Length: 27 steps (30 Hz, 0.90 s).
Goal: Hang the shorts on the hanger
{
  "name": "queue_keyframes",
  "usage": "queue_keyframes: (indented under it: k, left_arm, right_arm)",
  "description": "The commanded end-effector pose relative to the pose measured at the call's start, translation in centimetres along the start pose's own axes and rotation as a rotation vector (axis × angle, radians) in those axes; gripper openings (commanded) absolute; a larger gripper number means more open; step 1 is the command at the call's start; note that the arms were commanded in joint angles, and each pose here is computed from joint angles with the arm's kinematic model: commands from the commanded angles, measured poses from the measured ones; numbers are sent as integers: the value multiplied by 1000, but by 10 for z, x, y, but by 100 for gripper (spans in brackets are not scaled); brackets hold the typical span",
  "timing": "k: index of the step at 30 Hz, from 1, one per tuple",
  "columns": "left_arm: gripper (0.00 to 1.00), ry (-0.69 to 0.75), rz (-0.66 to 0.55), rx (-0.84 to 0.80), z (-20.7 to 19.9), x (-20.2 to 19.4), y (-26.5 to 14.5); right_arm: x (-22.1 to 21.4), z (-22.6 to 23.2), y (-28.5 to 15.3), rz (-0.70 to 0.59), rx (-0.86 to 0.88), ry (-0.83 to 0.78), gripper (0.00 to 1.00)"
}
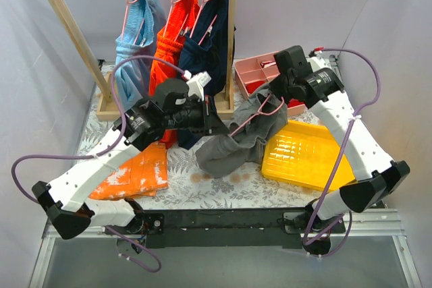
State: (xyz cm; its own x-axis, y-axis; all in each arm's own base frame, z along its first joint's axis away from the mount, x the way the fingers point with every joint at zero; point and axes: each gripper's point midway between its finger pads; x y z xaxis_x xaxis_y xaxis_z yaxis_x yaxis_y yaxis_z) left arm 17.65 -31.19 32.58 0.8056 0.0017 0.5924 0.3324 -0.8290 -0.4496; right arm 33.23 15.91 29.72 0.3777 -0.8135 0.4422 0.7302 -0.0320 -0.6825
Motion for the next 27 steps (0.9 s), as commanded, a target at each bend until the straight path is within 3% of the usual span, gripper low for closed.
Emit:
queue_keyframes:
  k: [1, 6, 9, 12, 13, 15, 19, 22, 24, 27]
  left_arm:
    - [0, 87, -173, -12, -35, 55, -33]
    - [0, 125, -292, -108, -95, 99, -89]
    - [0, 126, -302, -120, -110, 108, -104]
    - [0, 123, -279, -85, -99, 100, -100]
    - [0, 109, -236, -54, -82, 89, -81]
    - [0, 115, -232, -66, -73, 76, -79]
    - [1, 122, -128, -1, -23, 32, -39]
    - [18, 169, -100, -35, -10, 10, -33]
    - [36, 218, -117, -79, -16, 9, -37]
    - [53, 268, -72, -99, -13, -3, -38]
  right_arm:
    - [14, 44, -51, 55, 146, 56, 1]
    - [20, 65, -94, 129, 236, 58, 1]
    - [26, 75, -120, 149, 320, 75, 1]
    - [15, 69, -113, 184, 307, 68, 1]
    - [10, 66, -107, 196, 294, 67, 1]
    - [-9, 52, -85, 240, 245, 54, 1]
    - [-34, 26, -44, 281, 143, 41, 1]
    - [-47, 7, -18, 305, 66, 35, 1]
    - [-59, -8, -1, 341, 17, 30, 1]
    - [-71, -15, 15, 386, -8, 34, 1]
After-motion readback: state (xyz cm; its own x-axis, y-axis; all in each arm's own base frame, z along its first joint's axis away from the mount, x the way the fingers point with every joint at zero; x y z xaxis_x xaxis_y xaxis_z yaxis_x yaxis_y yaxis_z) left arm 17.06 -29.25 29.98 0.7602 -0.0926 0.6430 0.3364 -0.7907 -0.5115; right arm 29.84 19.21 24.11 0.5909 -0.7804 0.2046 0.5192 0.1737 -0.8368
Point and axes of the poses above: each gripper's point midway between its finger pads, its own y axis out along the fingers, its own z axis along the line the jaws close on, x = y × z, and after that the axes turned 7 degrees about y, right-handed
